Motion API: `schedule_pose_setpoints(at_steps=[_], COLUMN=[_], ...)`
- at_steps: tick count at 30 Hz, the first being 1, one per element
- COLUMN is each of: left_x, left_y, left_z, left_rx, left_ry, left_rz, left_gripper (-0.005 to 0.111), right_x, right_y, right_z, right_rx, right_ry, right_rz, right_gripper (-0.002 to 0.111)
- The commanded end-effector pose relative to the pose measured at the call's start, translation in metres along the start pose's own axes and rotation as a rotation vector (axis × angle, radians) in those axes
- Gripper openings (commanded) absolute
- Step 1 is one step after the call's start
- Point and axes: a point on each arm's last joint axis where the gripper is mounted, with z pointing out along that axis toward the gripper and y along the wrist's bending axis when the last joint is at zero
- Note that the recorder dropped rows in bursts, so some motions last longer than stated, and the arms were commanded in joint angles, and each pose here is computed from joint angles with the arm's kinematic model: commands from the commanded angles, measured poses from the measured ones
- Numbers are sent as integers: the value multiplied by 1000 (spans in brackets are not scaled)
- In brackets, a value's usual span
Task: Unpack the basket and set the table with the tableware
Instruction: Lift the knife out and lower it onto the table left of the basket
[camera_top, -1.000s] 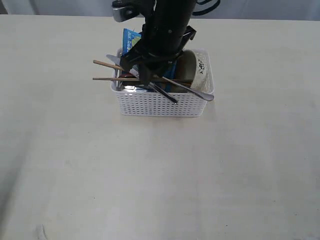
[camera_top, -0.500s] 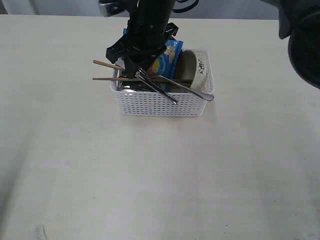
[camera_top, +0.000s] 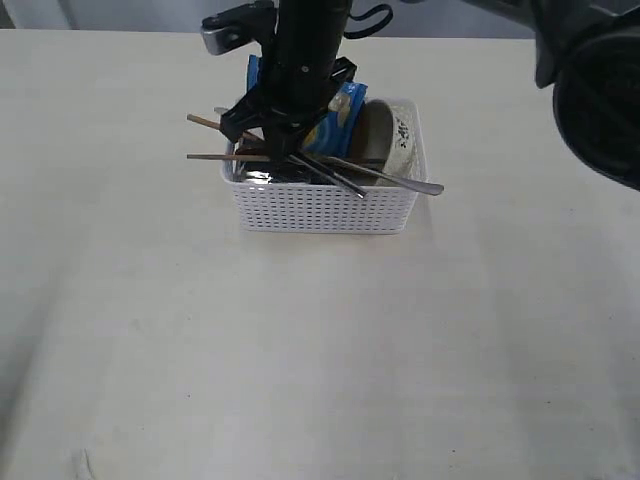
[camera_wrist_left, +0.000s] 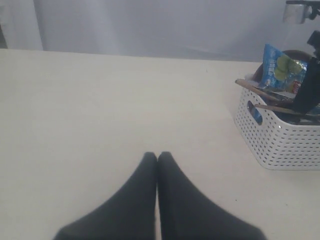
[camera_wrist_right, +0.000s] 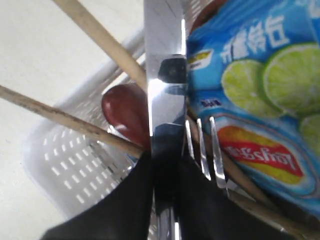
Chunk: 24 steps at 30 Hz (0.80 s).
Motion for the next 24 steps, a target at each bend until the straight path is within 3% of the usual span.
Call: schedule_pose_setpoints(at_steps=[1, 6, 9, 16, 24], left_x=[1, 1, 1, 1, 1], left_y=[0, 0, 0, 0, 0], left_z=[0, 0, 0, 0, 0], left_rx=[4, 4, 4, 4, 4], left_ry=[-2, -2, -2, -2, -2], left_rz=[5, 5, 5, 5, 5], left_gripper=[0, 0, 0, 0, 0], right_x=[0, 6, 7, 5, 3], right_y=[8, 32, 75, 157, 204], right_z=[-49, -105, -115, -90, -33], right_rx=[27, -6, -47, -60, -75], right_ry=[-96, -217, -230, -204, -134], right_rz=[-31, 153, 209, 337, 470], right_gripper=[0, 0, 0, -1, -1])
